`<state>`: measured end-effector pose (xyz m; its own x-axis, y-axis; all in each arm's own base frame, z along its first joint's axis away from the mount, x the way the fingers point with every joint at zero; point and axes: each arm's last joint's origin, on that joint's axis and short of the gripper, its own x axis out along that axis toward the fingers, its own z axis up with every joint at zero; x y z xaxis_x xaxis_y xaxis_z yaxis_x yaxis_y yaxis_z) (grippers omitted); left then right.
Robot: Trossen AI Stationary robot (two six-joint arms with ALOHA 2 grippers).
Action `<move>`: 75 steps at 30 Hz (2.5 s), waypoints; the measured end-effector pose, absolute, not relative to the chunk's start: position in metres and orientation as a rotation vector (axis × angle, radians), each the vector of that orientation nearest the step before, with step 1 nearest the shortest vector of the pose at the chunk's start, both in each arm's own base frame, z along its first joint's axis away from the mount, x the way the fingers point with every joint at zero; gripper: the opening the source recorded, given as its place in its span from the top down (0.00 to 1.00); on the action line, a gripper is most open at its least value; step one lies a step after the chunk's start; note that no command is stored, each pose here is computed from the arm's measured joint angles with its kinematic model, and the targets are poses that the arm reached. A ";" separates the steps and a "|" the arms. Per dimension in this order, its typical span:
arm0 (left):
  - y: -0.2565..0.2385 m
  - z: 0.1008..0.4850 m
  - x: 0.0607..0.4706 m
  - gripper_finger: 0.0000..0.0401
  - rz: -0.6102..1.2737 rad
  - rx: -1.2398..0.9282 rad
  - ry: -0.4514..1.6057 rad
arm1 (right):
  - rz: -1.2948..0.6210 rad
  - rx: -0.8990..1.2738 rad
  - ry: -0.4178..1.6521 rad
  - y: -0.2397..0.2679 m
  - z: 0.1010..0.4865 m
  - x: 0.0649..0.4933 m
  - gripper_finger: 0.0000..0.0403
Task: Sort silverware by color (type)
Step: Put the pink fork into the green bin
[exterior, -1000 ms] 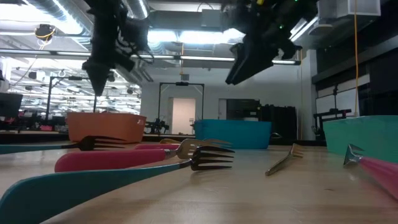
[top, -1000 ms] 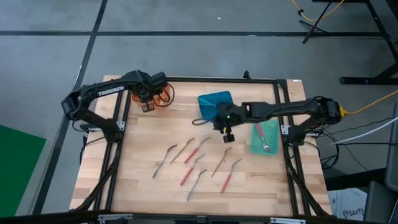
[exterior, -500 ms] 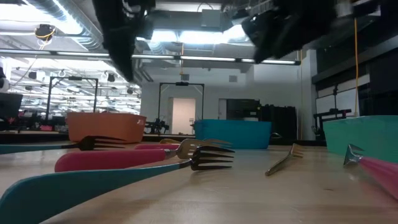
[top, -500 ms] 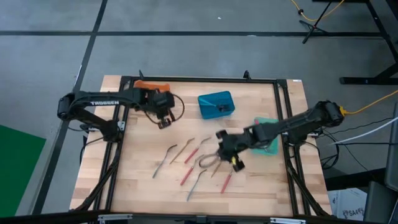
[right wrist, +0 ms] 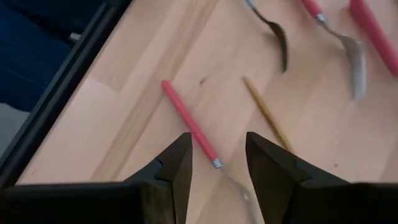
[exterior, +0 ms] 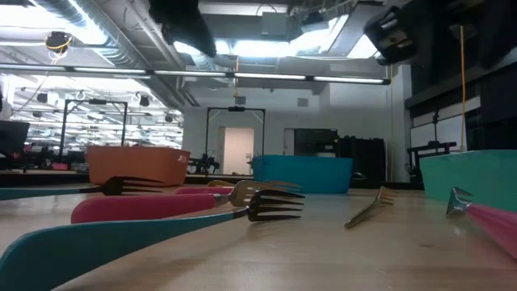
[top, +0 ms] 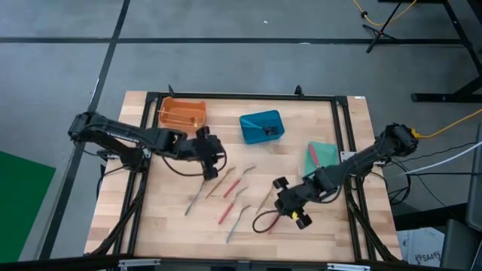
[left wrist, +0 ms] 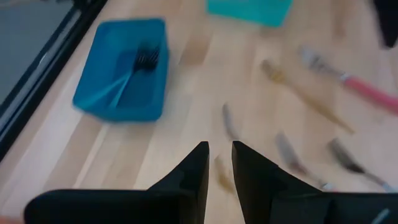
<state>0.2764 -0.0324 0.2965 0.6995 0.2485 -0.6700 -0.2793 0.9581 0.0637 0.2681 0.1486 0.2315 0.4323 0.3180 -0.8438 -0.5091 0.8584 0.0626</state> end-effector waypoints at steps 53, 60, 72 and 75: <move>-0.067 0.300 0.272 0.84 0.228 0.016 0.683 | 0.440 -0.330 1.132 0.155 0.133 0.271 0.66; -0.067 0.300 0.273 0.84 0.228 0.016 0.683 | 0.439 -0.330 1.133 0.155 0.132 0.271 0.66; -0.067 0.300 0.273 0.84 0.228 0.016 0.683 | 0.442 -0.330 1.137 0.155 0.132 0.270 0.82; -0.067 0.300 0.273 0.84 0.228 0.017 0.683 | 0.441 -0.330 1.138 0.155 0.131 0.270 0.91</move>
